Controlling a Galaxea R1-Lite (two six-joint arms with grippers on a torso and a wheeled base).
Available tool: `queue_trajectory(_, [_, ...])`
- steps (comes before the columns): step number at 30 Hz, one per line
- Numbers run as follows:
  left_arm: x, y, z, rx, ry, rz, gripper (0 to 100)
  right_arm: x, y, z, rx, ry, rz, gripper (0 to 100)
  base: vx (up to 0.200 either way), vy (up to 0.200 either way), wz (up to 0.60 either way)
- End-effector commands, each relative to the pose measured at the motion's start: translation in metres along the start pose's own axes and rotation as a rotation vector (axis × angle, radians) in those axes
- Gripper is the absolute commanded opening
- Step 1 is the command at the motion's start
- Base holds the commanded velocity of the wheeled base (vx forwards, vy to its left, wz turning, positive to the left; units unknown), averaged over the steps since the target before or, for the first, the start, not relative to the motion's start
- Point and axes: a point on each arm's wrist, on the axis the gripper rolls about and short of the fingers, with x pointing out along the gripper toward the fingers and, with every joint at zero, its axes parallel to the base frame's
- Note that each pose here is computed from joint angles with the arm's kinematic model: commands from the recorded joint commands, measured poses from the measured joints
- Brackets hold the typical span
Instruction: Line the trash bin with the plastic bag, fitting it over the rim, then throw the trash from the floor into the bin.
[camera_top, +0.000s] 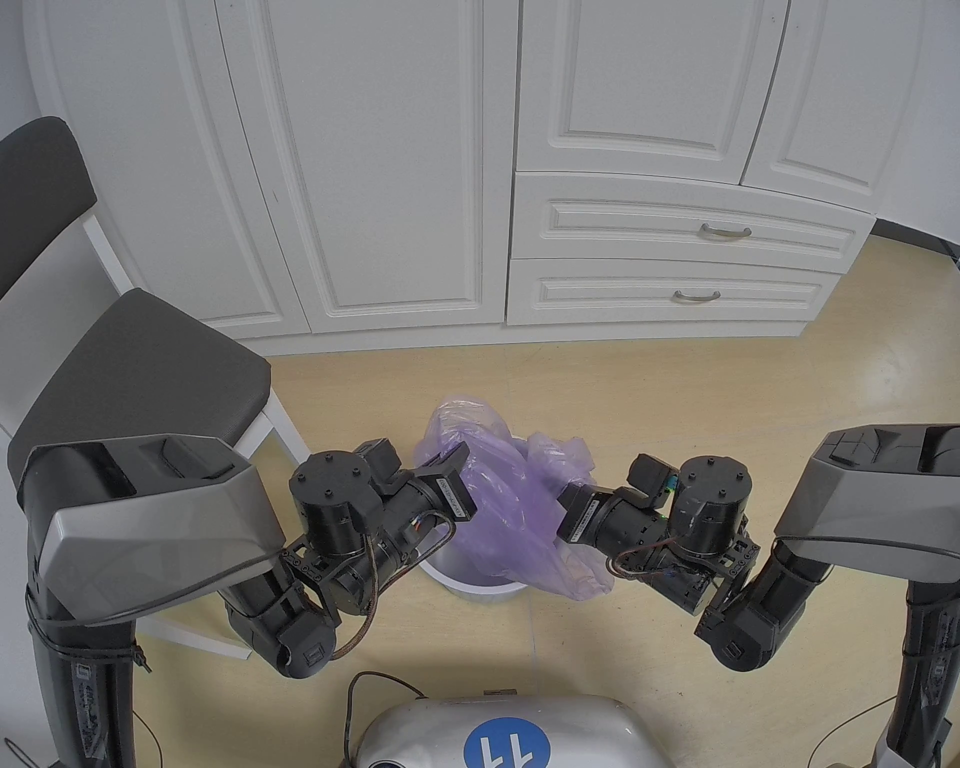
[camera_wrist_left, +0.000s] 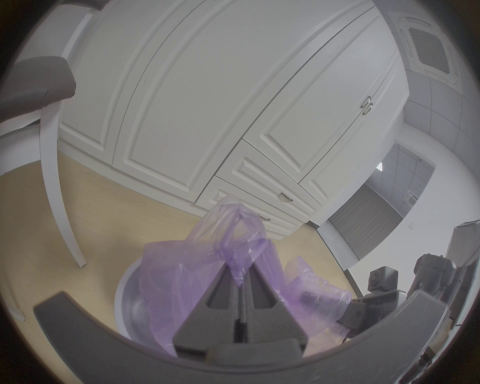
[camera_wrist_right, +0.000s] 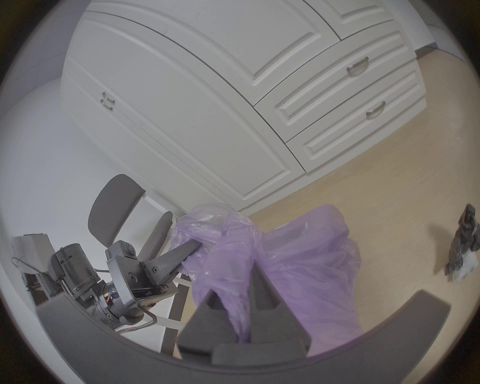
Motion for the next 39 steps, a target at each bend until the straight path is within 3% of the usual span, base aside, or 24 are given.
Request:
queue_trajectory(1, [-0.004, 0.003, 0.015, 0.008, -0.033, 0.012, 0, 0.002, 0.0, -0.009, 0.036, 0.034, 0.021, 0, 0.0, 0.0, 0.0])
queue_trajectory(5, [-0.017, 0.007, 0.026, 0.009, -0.023, 0.006, 0, 0.006, 0.007, -0.021, 0.069, 0.039, 0.069, 0, 0.0, 0.0, 0.0])
queue_trajectory(14, [-0.01, 0.017, 0.01, 0.001, 0.03, -0.001, 0, 0.011, -0.006, -0.032, 0.071, 0.063, 0.041, 0, 0.0, 0.0, 0.0])
queue_trajectory(24, [0.016, 0.018, 0.001, -0.087, -0.007, -0.029, 0, 0.011, -0.022, -0.008, 0.069, -0.005, 0.005, 0, 0.0, 0.0, 0.0])
queue_trajectory(39, [0.027, 0.013, -0.001, -0.093, -0.028, -0.058, 0, 0.011, -0.023, -0.003, 0.064, -0.019, 0.002, 0, 0.0, 0.0, 0.0])
